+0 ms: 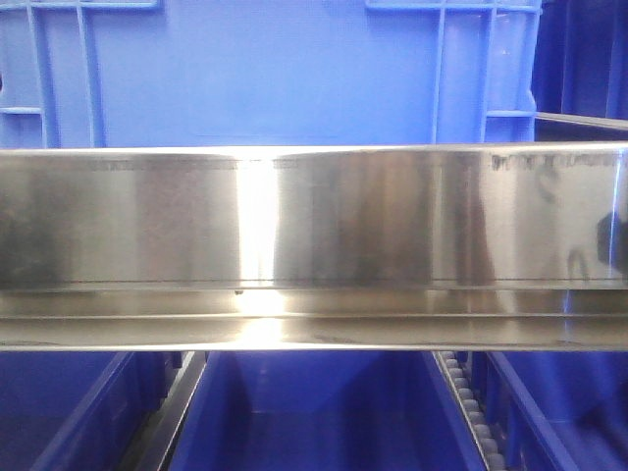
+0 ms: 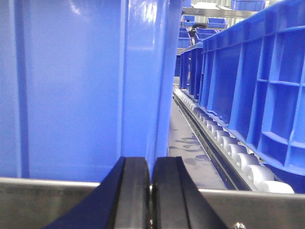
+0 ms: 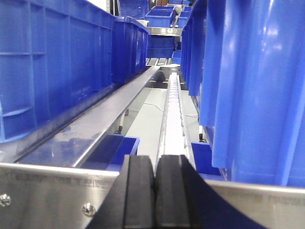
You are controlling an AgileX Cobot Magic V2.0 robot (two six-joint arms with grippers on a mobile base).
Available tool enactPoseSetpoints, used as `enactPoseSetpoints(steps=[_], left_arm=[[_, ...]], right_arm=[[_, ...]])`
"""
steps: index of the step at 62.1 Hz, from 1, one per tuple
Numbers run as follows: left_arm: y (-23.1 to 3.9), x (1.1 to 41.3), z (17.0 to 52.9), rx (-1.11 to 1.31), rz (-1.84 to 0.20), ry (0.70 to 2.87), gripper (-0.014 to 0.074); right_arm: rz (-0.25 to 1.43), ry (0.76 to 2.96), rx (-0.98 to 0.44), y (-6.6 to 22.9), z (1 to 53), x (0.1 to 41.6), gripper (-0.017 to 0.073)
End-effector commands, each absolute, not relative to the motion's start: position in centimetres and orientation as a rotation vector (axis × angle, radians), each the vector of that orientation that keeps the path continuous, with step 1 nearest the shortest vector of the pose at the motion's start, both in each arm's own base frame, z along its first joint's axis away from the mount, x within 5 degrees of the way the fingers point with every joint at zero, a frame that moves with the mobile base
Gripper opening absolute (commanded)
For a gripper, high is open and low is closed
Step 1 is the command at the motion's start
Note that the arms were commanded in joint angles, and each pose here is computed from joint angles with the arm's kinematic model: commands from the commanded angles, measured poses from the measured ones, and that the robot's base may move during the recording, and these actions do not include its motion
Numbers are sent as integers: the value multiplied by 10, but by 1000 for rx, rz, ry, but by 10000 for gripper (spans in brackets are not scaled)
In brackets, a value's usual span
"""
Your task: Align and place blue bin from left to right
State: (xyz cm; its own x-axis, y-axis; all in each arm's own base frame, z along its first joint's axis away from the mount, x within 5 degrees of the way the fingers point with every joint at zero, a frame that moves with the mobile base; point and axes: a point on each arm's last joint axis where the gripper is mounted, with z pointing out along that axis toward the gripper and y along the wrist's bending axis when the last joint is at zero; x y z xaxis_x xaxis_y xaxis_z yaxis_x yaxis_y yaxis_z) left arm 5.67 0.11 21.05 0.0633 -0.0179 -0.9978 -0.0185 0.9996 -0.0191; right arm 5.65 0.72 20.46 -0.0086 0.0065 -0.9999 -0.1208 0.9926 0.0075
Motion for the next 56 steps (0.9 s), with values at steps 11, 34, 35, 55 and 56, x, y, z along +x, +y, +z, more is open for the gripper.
enactPoseSetpoints(steps=[11,34,35,55,56], left_arm=[[1,56,213,-23,-6,1483,15],[1,56,213,-23,-6,1483,15],[1,56,213,-23,-6,1483,15],[1,56,218,-23,-8,1436,15],[1,56,218,-23,-8,1431,15]], right_arm=[[99,1548,-91,7,207,56,-78],[99,1548,-91,7,207,56,-78],[99,1548,-91,7,207,56,-78],[96,1494,-83,7,212,56,-78],[96,1489,-82,6,213,56,-78]])
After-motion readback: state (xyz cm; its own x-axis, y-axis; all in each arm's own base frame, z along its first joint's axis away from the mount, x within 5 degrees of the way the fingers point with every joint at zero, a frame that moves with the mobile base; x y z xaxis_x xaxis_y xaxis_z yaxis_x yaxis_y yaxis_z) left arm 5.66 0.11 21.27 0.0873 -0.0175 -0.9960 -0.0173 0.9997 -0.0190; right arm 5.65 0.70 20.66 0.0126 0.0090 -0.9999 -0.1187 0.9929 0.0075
